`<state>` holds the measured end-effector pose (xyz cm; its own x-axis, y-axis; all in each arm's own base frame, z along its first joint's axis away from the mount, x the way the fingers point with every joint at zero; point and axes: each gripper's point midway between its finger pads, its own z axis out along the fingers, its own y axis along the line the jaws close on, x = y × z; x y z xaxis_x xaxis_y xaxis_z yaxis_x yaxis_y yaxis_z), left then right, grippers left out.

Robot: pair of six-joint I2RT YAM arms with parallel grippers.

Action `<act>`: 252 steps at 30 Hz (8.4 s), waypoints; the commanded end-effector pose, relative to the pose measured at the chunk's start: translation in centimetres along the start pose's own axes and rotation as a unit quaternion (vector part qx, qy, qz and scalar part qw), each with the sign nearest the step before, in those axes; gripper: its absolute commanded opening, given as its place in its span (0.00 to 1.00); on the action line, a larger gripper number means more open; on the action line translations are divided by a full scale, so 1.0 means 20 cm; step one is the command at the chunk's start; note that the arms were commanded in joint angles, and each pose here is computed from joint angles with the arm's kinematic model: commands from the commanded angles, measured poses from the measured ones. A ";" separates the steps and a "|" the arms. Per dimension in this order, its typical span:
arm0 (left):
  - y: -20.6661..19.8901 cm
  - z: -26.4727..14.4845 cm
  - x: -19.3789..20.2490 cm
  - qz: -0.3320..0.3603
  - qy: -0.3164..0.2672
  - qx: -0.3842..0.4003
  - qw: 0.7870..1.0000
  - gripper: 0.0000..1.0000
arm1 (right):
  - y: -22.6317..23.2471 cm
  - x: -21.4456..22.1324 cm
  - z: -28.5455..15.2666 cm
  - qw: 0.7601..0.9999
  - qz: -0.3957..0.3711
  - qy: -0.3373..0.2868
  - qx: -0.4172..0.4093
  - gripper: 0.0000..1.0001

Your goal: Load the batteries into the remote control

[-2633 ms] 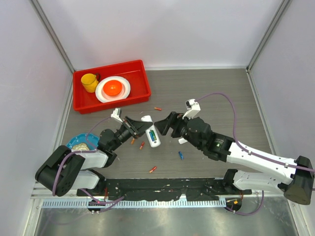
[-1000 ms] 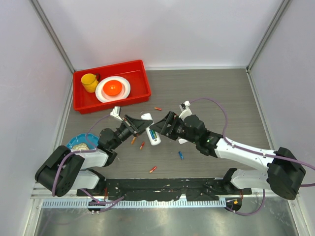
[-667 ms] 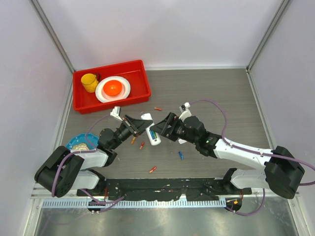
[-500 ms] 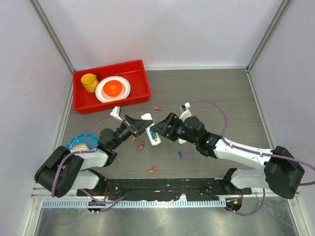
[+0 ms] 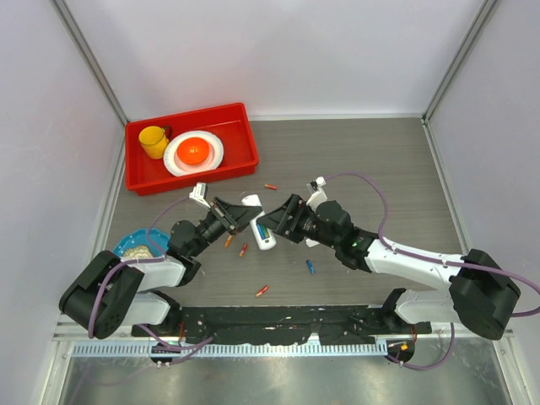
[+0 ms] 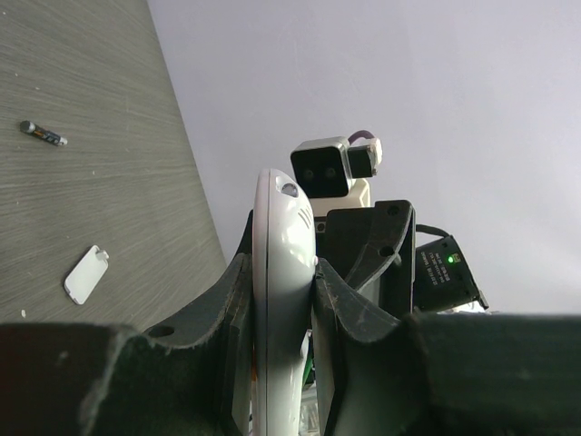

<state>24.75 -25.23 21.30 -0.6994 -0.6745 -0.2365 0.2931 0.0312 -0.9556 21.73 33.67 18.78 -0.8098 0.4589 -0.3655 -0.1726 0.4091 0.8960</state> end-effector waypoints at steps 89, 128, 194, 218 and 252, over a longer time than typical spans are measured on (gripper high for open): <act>-0.37 0.03 -0.09 0.034 -0.033 0.142 0.989 0.00 | 0.16 -0.06 0.01 0.998 -0.055 0.016 -0.028 0.83; -0.52 0.00 -0.11 0.031 -0.037 0.182 0.982 0.00 | 0.10 -0.09 -0.07 0.996 -0.065 0.007 -0.054 0.68; -0.43 0.01 -0.08 0.022 -0.025 0.159 0.987 0.00 | 0.21 -0.12 -0.12 0.992 -0.081 0.020 -0.097 0.59; -0.54 0.01 -0.10 0.020 -0.027 0.188 0.982 0.00 | -0.02 -0.07 -0.05 0.994 -0.099 0.052 -0.009 0.41; -0.62 -0.01 -0.13 0.021 -0.041 0.206 0.977 0.00 | -0.13 -0.07 -0.01 0.986 -0.133 0.056 0.078 0.53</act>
<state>26.96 -24.55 21.72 -0.6569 -0.7367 -0.1604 0.2050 0.0302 -0.9783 23.11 33.29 19.91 -0.7984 0.2475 -0.5489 -0.3644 0.5271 0.7677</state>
